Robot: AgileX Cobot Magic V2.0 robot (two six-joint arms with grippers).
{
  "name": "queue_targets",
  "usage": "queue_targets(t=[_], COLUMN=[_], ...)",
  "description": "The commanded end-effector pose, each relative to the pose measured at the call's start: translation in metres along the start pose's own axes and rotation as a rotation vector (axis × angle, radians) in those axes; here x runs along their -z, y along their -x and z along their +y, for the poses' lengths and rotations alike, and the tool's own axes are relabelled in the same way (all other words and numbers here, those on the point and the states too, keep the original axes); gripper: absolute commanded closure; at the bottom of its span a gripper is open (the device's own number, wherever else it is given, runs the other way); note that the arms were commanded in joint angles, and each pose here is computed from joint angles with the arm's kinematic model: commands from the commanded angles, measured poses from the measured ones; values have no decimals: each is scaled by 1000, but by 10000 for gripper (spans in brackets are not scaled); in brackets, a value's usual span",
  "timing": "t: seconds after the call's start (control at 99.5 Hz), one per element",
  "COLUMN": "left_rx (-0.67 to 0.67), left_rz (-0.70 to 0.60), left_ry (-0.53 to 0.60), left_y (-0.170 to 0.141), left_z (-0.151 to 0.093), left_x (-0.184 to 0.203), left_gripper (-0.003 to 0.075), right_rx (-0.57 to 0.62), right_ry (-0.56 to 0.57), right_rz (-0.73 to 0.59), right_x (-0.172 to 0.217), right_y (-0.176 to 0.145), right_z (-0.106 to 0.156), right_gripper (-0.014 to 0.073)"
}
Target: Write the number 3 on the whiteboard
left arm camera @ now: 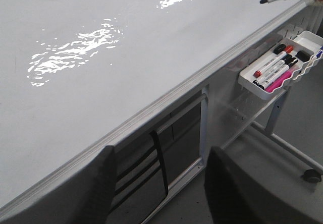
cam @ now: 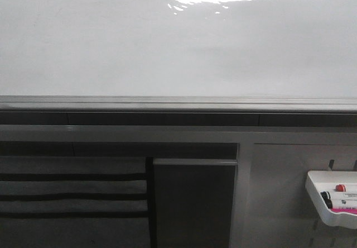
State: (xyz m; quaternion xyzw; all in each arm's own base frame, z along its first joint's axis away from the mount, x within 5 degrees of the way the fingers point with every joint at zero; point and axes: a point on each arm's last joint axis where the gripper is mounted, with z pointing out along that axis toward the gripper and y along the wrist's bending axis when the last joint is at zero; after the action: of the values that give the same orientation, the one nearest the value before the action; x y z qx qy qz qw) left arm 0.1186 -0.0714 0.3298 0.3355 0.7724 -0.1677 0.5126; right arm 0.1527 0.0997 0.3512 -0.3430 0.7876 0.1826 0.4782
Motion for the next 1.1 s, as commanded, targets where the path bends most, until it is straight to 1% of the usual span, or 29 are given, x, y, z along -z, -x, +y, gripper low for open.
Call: queue_targets(t=[0.0, 0.04, 0.131, 0.251, 0.312, 0.422, 0.603, 0.724, 0.824, 0.915, 0.975, 1.036, 1.086], left_rx=[33, 33, 33, 33, 33, 33, 33, 33, 33, 33, 33, 33, 33], left_rz=[-76, -76, -76, -76, -76, -76, -76, -76, -76, -77, -77, -77, -77], left_ry=[30, 30, 30, 30, 30, 30, 30, 30, 30, 31, 31, 31, 31], left_y=[12, 12, 12, 12, 12, 12, 12, 12, 12, 12, 12, 12, 12], left_z=[3, 3, 3, 3, 3, 3, 3, 3, 3, 3, 3, 3, 3], left_x=[5, 5, 5, 5, 5, 5, 5, 5, 5, 5, 5, 5, 5], left_gripper=[352, 352, 352, 352, 352, 352, 352, 352, 352, 352, 352, 352, 352], right_rx=[-40, -54, -39, -24, -6, -12, 1, 7, 52, -3, -9, -18, -8], right_ry=[-34, -23, -4, 17, 5, -41, -57, -82, -127, -163, -150, -132, -121], right_rz=[-93, -72, -31, 34, 57, 115, 143, 125, 148, 150, 184, 212, 208], right_x=[0, -8, -23, -48, -58, -76, -97, -106, -112, -103, -98, -100, -107], right_y=[26, 31, 46, 59, 66, 72, 73, 72, 69, 68, 65, 58, 54], right_z=[-8, -11, -18, -29, -35, -46, -53, -58, -66, -73, -71, -68, -62], right_gripper=[574, 574, 574, 574, 574, 574, 574, 574, 574, 574, 574, 574, 574])
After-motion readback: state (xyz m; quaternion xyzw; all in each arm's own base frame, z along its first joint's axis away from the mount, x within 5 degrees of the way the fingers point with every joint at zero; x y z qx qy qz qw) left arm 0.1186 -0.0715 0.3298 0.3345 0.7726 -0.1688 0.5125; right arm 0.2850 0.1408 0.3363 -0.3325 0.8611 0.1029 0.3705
